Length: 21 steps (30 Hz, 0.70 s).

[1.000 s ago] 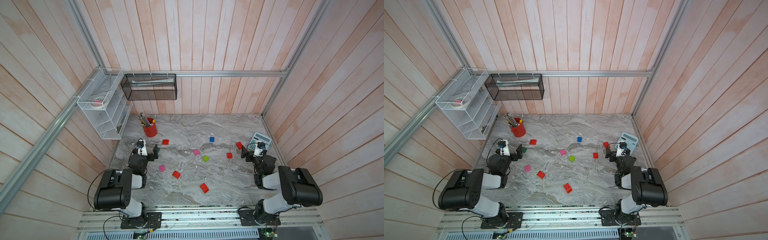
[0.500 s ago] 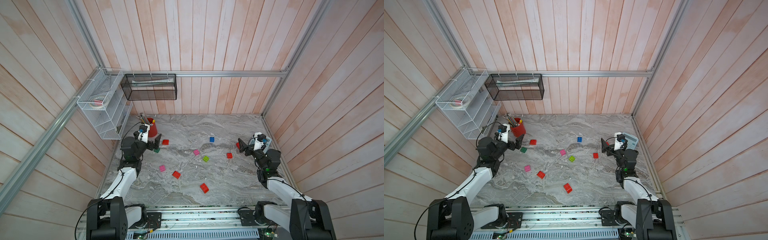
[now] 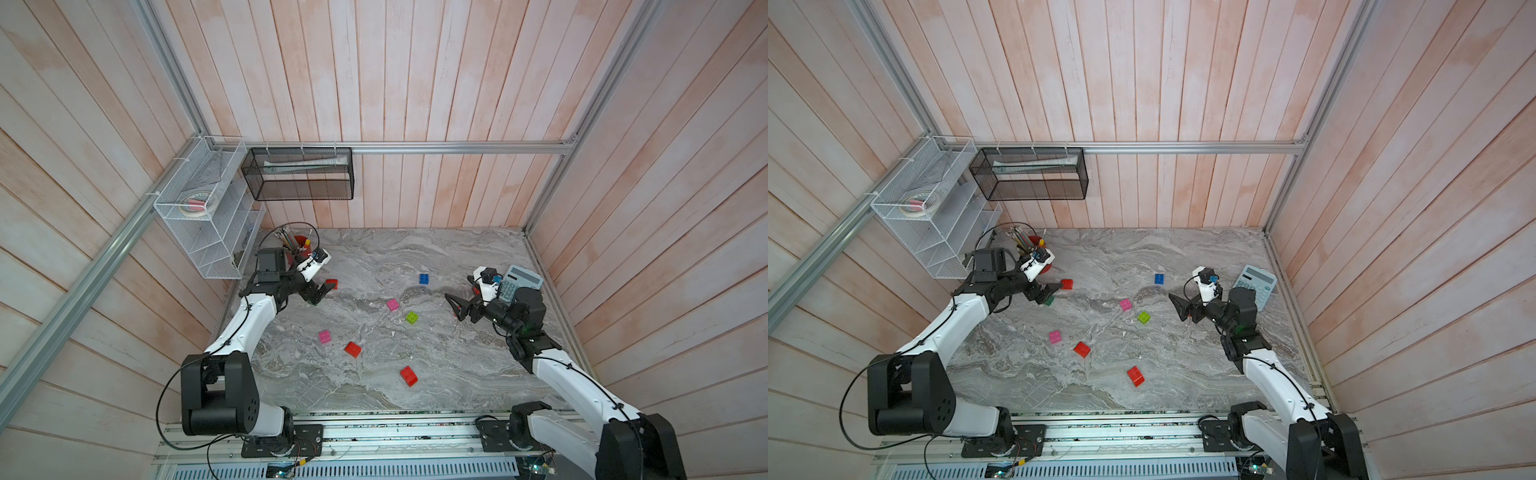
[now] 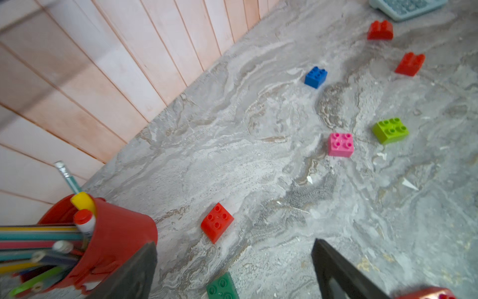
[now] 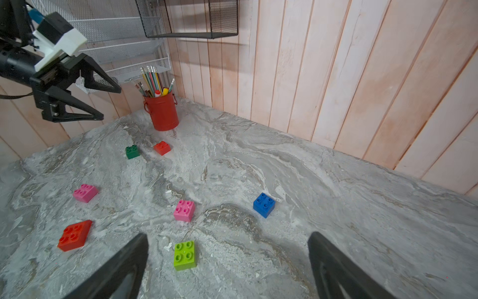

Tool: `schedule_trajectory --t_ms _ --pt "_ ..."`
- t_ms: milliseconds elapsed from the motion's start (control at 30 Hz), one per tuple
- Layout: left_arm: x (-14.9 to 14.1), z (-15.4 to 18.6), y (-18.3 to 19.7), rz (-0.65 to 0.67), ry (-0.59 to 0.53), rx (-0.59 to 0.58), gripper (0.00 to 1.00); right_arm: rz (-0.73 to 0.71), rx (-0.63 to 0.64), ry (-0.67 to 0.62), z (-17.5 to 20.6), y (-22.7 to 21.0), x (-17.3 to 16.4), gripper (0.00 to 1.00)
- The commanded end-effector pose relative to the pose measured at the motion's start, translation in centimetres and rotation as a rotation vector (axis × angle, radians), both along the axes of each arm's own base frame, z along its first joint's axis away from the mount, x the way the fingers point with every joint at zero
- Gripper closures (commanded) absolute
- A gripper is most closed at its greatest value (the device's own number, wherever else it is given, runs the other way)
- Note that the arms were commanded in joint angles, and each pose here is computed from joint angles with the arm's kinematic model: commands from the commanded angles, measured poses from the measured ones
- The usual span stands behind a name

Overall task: Assemble the letter s with lego
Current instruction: Pick up the lego brick from the center of the board.

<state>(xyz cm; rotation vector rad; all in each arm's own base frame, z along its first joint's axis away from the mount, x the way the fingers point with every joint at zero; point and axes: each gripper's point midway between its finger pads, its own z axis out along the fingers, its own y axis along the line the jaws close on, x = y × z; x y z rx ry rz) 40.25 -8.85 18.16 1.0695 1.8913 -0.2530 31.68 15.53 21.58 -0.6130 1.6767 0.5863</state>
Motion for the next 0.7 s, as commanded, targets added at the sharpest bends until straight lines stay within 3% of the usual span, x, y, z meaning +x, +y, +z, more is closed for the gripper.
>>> schedule_trajectory --t_ms 0,167,667 --pt "-0.1 -2.3 0.4 -0.070 0.051 0.135 0.07 0.039 -0.024 0.019 0.0 0.6 -0.4 0.02" --pt "2.1 -4.2 1.3 -0.093 0.090 0.231 0.12 0.059 -0.049 0.049 -0.7 0.8 -0.5 0.02" --pt "6.9 -9.1 0.3 -0.193 0.175 0.323 0.21 0.116 -0.052 0.149 -3.2 1.7 -0.5 0.02"
